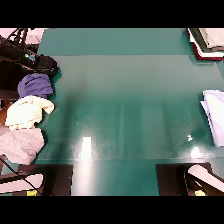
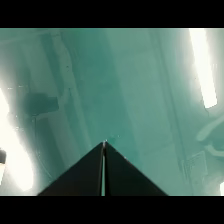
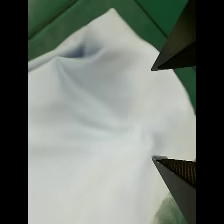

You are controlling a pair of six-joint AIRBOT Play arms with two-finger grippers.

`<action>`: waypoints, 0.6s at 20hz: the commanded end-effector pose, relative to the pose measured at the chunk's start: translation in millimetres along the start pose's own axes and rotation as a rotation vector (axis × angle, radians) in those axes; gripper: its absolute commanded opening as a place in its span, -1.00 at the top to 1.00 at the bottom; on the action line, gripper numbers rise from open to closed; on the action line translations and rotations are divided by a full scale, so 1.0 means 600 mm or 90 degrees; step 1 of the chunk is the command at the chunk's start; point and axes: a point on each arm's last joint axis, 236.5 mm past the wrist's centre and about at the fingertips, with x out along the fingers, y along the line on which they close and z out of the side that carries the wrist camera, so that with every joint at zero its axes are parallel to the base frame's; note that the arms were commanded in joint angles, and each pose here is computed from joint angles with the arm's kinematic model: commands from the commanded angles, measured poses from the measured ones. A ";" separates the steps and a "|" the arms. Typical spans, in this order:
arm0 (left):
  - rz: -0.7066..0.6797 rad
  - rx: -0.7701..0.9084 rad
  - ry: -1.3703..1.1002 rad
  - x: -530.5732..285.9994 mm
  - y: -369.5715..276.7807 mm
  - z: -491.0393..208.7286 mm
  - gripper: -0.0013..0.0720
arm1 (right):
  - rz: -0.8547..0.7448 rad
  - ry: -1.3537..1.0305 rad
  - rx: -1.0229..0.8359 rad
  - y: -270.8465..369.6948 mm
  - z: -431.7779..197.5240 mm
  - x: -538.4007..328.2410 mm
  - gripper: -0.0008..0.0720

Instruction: Fold the shirts.

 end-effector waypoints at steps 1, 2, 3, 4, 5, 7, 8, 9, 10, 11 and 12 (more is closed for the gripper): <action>0.000 0.000 0.000 0.000 0.000 0.000 0.91 | -0.019 -0.017 0.067 -0.043 0.017 -0.031 -0.69; 0.000 0.000 0.000 0.000 0.000 0.000 0.91 | -0.009 -0.032 0.088 -0.041 0.030 -0.041 -0.69; 0.000 0.000 -0.001 0.000 0.000 0.000 0.91 | 0.023 -0.041 0.096 -0.022 0.038 -0.049 -0.68; 0.000 -0.001 -0.001 0.000 0.000 0.000 0.91 | 0.072 -0.047 0.103 0.011 0.047 -0.058 -0.66; 0.000 -0.001 -0.001 0.000 0.000 0.000 0.91 | 0.129 -0.040 0.091 0.057 0.046 -0.065 -0.54; 0.000 -0.001 -0.001 0.000 0.000 0.001 0.91 | 0.256 -0.003 0.004 0.177 0.021 -0.088 -0.54; 0.001 0.000 -0.003 0.000 0.001 0.002 0.91 | 0.306 0.026 -0.052 0.236 -0.005 -0.104 -0.54; 0.002 0.000 -0.008 0.000 0.001 0.005 0.91 | 0.335 0.050 -0.102 0.284 -0.030 -0.116 -0.54; 0.003 -0.001 -0.012 0.000 0.002 0.007 0.91 | 0.349 0.066 -0.160 0.329 -0.056 -0.126 -0.54; 0.002 -0.001 -0.012 0.000 0.002 0.007 0.91 | 0.362 0.075 -0.219 0.372 -0.082 -0.137 -0.54; 0.002 -0.001 -0.012 0.000 0.002 0.007 0.91 | 0.374 0.081 -0.269 0.408 -0.107 -0.147 -0.54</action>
